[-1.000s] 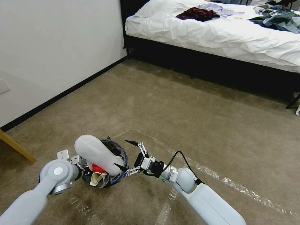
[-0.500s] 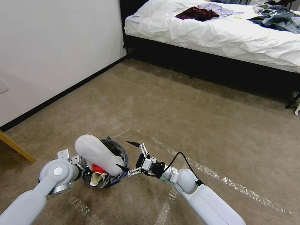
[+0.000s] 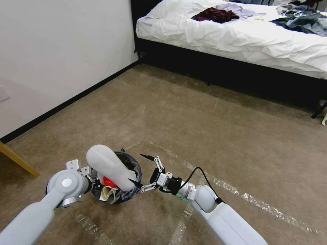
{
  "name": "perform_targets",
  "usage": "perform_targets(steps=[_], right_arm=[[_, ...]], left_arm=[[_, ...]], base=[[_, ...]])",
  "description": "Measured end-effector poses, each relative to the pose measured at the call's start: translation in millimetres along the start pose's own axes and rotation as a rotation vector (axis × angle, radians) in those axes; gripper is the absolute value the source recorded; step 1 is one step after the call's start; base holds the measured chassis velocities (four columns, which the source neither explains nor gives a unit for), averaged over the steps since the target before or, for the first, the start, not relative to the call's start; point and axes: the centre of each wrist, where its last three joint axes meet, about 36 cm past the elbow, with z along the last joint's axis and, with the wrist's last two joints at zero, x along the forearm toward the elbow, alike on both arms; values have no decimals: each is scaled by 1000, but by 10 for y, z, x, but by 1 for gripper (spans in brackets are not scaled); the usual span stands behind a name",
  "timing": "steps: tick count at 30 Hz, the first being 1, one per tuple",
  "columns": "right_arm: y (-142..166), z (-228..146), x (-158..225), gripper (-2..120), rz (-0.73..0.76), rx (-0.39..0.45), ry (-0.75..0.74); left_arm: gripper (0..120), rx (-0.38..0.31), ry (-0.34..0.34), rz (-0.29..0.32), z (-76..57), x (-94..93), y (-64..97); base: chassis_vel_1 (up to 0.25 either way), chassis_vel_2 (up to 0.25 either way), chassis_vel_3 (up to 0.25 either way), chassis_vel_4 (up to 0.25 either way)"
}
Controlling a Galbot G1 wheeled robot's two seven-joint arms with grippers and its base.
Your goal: Pick up the trash bin and place the garbage on the floor into it.
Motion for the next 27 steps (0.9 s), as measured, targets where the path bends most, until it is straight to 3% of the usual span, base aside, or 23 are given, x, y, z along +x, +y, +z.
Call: perform_targets(steps=[23,27], right_arm=[[-2,38,149,100,7,11,24],[5,62,149,100,5,9,26]], left_arm=[[0,-6,-6,5,-105,20,-86],[20,-3,-6,9,-101,32,-81]], base=[[0,0,0,0],[0,0,0,0]])
